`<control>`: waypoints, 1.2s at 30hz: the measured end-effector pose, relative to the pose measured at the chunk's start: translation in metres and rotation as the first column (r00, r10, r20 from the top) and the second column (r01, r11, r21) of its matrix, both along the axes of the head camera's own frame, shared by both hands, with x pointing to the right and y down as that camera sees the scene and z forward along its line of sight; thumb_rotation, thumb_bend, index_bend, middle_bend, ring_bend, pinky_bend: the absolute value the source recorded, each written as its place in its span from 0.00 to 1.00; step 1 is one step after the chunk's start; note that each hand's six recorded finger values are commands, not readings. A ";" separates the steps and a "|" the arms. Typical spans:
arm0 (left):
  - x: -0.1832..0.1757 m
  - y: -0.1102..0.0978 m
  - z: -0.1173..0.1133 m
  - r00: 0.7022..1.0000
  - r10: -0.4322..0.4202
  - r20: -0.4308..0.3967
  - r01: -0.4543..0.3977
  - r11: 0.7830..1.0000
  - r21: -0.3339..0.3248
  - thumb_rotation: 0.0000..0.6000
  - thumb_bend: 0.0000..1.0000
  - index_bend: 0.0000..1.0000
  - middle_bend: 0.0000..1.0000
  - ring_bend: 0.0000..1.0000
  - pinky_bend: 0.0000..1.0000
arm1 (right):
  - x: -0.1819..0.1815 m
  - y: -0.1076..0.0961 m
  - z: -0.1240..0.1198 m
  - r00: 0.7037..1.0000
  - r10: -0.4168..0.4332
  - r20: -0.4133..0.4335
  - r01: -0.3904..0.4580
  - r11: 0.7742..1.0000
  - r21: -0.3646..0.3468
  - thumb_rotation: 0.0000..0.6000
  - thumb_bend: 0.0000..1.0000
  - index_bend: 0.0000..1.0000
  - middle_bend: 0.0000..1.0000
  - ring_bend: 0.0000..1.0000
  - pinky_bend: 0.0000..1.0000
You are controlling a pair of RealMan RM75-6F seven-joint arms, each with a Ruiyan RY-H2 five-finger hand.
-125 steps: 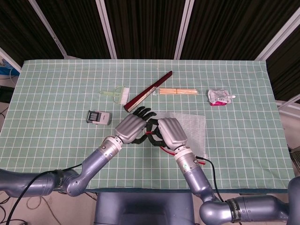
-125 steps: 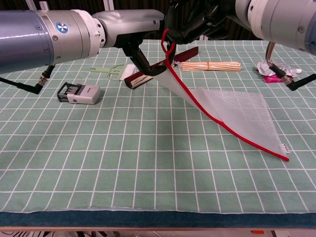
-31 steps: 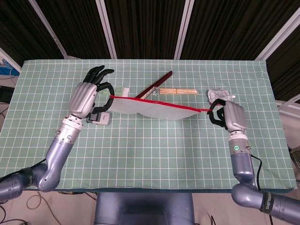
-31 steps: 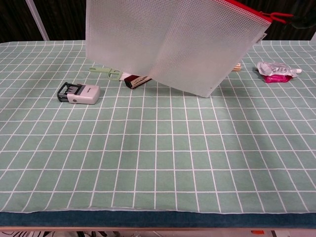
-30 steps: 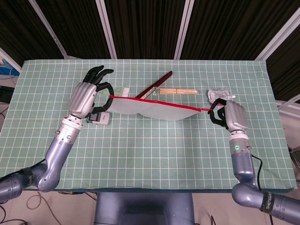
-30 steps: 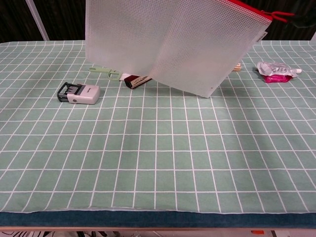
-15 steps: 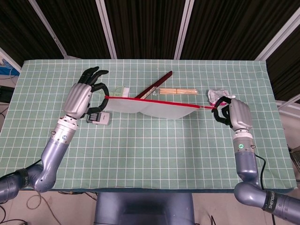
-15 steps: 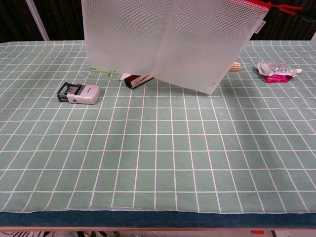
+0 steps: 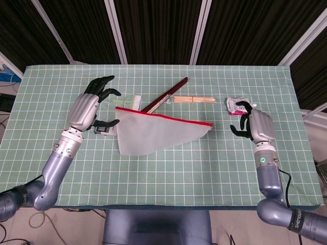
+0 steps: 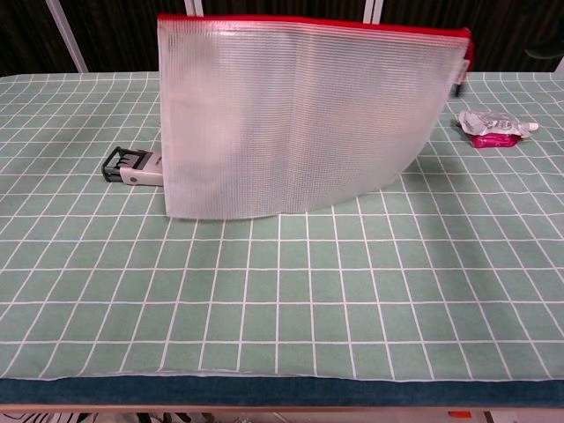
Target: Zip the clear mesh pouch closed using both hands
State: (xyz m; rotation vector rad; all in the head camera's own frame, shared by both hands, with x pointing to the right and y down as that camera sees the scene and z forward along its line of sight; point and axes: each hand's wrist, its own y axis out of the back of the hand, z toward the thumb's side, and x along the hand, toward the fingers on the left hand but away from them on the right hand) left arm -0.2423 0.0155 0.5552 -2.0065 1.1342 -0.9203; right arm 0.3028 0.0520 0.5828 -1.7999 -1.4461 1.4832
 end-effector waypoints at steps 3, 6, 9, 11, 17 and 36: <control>-0.006 0.001 -0.002 1.000 -0.009 0.003 0.009 1.000 0.005 1.00 0.10 0.25 0.04 0.00 0.00 | 0.000 0.000 -0.003 1.000 -0.004 0.003 0.004 1.000 0.004 1.00 0.20 0.00 0.32 0.30 0.33; -0.014 0.005 -0.004 1.000 -0.022 0.007 0.022 1.000 0.002 1.00 0.10 0.25 0.03 0.00 0.00 | 0.000 0.001 -0.006 1.000 -0.007 0.008 0.007 1.000 0.003 1.00 0.19 0.00 0.28 0.26 0.31; -0.026 0.011 -0.005 0.999 -0.036 0.021 0.036 0.999 0.002 1.00 0.10 0.24 0.03 0.00 0.00 | 0.002 0.005 -0.008 1.000 -0.017 0.006 0.017 1.000 -0.001 1.00 0.18 0.00 0.24 0.21 0.29; -0.036 0.017 -0.007 0.998 -0.042 0.041 0.042 0.999 0.008 1.00 0.10 0.23 0.03 0.00 0.00 | 0.004 0.008 -0.009 1.000 -0.026 0.002 0.026 1.000 -0.005 1.00 0.18 0.00 0.22 0.19 0.28; -0.079 0.048 -0.008 0.988 -0.045 0.148 0.042 0.999 0.023 1.00 0.10 0.22 0.03 0.00 0.00 | 0.010 0.024 -0.011 0.998 -0.061 -0.008 0.061 0.998 -0.022 1.00 0.17 0.00 0.17 0.13 0.26; -0.254 0.194 -0.024 0.824 -0.203 0.529 0.176 0.979 0.100 1.00 0.07 0.00 0.00 0.00 0.00 | 0.120 0.126 -0.022 0.937 -0.185 -0.298 0.185 0.982 -0.029 1.00 0.10 0.00 0.00 0.00 0.21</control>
